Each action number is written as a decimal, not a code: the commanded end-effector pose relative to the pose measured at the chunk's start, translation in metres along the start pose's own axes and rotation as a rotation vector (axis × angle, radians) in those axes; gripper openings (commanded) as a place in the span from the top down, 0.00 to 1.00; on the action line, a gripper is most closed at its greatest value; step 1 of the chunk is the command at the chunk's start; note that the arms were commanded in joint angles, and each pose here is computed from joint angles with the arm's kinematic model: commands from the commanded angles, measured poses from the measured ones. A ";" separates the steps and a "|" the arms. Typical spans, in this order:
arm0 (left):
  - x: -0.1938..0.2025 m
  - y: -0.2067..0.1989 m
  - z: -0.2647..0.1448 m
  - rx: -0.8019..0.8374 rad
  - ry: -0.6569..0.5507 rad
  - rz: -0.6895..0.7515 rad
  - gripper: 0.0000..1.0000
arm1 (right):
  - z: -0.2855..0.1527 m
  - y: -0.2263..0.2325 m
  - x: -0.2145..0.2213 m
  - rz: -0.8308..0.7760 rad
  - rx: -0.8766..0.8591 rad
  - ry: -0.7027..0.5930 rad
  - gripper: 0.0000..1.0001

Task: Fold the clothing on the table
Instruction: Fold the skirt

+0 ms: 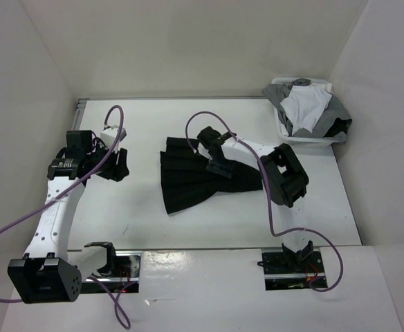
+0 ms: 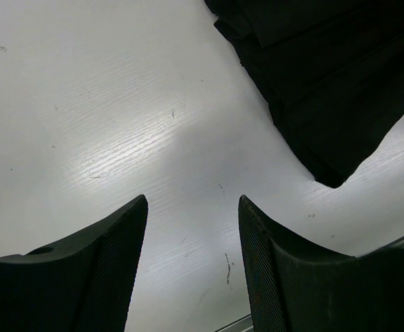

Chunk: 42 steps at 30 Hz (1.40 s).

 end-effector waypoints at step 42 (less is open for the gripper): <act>-0.048 0.016 0.182 0.243 0.111 -0.129 0.14 | -0.151 -0.069 0.145 0.736 -0.148 -0.546 0.02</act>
Point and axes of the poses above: each gripper's point midway between its finger pads, its own z axis out along the fingers, its own y axis along the line the jaws close on, x = y × z, the point moved 1 cm from there along -z, back along the fingers, and after that the axes turned 7 degrees about z, right-handed, at the moved point
